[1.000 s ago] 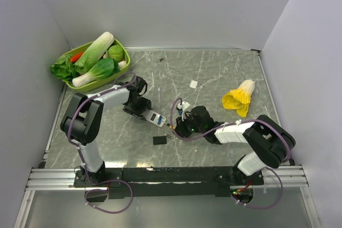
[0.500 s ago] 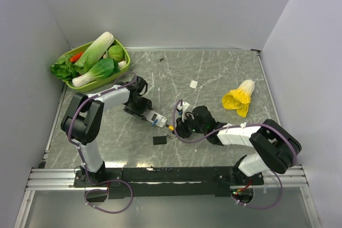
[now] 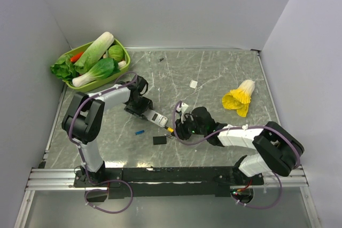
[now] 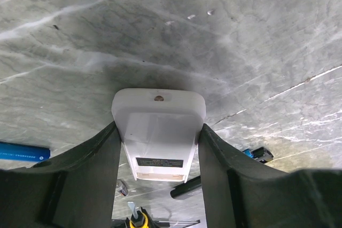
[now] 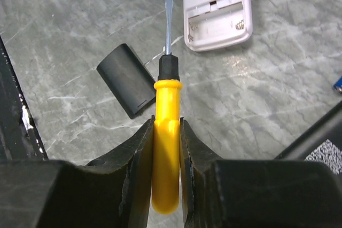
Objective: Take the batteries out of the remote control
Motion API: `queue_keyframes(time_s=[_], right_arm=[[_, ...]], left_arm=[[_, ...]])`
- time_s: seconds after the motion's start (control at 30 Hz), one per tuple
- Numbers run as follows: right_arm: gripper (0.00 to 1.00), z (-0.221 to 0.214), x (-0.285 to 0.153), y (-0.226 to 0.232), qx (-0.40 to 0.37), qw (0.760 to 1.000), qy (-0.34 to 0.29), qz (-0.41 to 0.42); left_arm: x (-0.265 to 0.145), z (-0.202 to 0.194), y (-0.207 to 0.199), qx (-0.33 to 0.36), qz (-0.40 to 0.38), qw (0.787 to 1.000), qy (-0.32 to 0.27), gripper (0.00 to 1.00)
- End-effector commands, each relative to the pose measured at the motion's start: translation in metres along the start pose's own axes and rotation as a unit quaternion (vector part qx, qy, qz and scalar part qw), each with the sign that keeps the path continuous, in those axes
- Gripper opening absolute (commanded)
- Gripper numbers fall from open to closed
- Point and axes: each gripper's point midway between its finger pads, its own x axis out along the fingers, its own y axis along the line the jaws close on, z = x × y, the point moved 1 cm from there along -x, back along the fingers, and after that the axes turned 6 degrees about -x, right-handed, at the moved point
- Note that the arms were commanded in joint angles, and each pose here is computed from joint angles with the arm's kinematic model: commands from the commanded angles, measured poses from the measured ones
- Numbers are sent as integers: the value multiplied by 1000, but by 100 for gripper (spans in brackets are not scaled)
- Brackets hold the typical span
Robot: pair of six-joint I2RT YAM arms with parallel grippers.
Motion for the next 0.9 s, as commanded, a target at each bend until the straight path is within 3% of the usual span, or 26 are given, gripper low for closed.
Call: queue_keyframes(time_s=[0.0, 0.2, 0.27, 0.37, 0.4, 0.47, 0.57, 0.77, 0.87], right_arm=[[0, 34, -7, 0, 1, 999, -38, -16], [0, 35, -23, -28, 34, 992, -23, -121], [0, 38, -30, -36, 37, 988, -21, -150], [0, 36, -38, -49, 47, 980, -19, -191], [0, 36, -41, -55, 53, 976, -21, -209], [0, 35, -40, -60, 60, 974, -11, -220], [0, 35, -33, -64, 67, 972, 1, -226], [0, 40, -18, -66, 95, 971, -2, -221], [0, 43, -15, -71, 107, 966, -5, -234]], left_arm=[[23, 5, 7, 25, 26, 999, -25, 1], [26, 12, 2, 53, 49, 996, -48, 1], [24, 15, 2, 52, 48, 996, -56, 5], [16, 18, -1, 47, 37, 996, -67, 18], [11, 19, -3, 44, 31, 996, -71, 35], [5, 22, -6, 44, 26, 995, -80, 54], [-2, 23, -10, 47, 18, 995, -86, 73], [-17, 19, -23, 64, -27, 994, -79, 96], [-35, 22, -33, 68, -59, 992, -92, 99]])
